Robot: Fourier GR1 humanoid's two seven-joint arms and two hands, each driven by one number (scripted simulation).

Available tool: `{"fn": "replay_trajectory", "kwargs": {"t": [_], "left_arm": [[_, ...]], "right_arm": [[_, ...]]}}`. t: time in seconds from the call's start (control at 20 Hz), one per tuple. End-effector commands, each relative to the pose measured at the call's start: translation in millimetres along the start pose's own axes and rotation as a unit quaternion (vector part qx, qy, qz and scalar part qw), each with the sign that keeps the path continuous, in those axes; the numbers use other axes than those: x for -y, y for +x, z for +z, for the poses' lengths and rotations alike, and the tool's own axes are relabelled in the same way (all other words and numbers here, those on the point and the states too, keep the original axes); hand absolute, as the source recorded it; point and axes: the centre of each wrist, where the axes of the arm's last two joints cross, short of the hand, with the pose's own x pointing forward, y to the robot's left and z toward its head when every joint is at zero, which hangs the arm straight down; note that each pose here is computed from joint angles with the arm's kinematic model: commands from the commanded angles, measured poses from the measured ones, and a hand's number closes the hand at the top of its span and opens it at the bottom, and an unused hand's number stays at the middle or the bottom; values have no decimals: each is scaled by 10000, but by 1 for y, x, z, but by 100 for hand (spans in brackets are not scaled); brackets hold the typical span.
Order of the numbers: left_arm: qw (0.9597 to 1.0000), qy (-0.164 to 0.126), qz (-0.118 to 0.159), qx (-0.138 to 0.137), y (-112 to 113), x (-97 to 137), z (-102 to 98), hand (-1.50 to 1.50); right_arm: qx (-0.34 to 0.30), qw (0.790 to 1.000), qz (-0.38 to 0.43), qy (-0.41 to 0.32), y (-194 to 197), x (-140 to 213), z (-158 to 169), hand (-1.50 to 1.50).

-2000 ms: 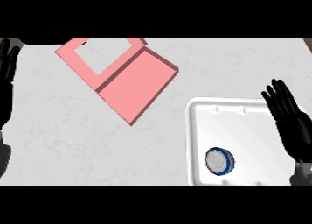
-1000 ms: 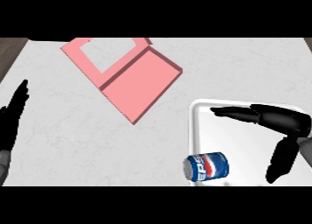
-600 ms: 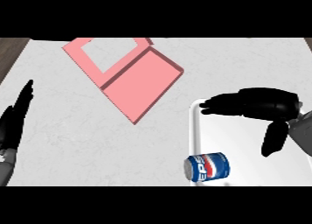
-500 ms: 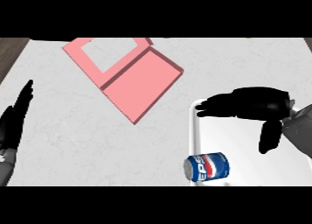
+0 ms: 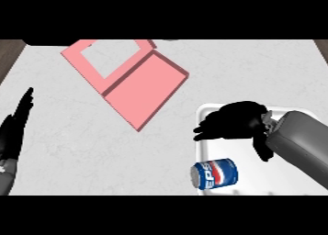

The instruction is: Pick the can from the tray and place it in the cardboard box

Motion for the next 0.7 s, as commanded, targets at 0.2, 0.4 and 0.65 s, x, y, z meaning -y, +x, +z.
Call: {"fn": "replay_trajectory", "kwargs": {"t": [0.2, 0.4, 0.65], "left_arm": [[10000, 38, 0, 1, -10, 2, 5, 0], [10000, 62, -22, -8, -1, -8, -7, 0], [9999, 104, -16, -67, -12, -9, 1, 0]], "right_arm": [[-59, 9968, 296, 738, -1, -1, -44, -150], [96, 9966, 272, 771, 2, -1, -44, -150], [44, 9951, 220, 964, 0, -1, -30, -150]]}}
